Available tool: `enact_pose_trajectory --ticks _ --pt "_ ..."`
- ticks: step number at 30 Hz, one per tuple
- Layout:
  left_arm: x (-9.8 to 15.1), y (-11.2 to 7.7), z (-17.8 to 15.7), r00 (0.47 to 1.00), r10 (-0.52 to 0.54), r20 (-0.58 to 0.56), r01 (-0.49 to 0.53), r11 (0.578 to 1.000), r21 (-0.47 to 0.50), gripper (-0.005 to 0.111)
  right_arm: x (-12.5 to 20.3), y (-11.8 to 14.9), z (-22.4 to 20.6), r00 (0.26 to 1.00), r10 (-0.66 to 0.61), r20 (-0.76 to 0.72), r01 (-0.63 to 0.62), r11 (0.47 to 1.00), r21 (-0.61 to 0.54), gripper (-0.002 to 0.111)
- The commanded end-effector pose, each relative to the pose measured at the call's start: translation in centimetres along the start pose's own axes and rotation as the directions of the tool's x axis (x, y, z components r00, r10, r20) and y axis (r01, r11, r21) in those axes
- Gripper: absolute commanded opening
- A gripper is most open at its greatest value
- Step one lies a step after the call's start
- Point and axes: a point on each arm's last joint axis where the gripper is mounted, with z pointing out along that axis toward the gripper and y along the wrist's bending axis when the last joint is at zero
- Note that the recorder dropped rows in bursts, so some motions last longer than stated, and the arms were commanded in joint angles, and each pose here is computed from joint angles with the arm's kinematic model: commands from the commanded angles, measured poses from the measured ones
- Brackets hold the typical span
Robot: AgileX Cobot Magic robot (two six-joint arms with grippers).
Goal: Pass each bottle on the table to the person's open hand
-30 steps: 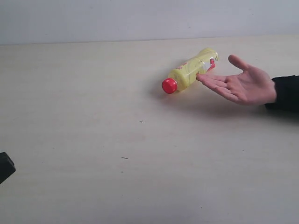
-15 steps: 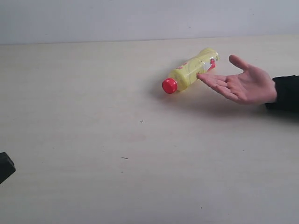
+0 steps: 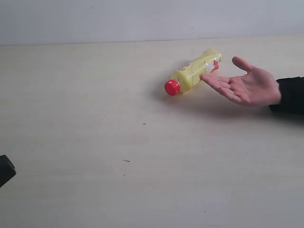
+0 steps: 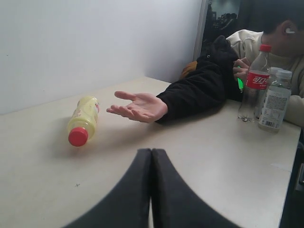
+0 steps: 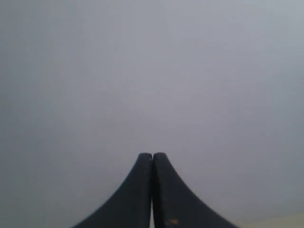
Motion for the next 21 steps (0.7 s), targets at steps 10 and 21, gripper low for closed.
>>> enact_pose_trajectory --ticks 10,21 --pt "-0.2 0.0 -0.1 1.000 -0.005 0.013 0.005 1.000 -0.003 0.000 4.9 -0.6 16.8 0.912 -0.207 -0.354 0.201 0.978 -0.055 0.000" --pt "-0.2 0.0 -0.1 1.000 -0.005 0.013 0.005 1.000 -0.003 0.000 6.8 -3.9 25.7 0.615 -0.424 -0.665 0.492 0.865 -0.098 0.000"
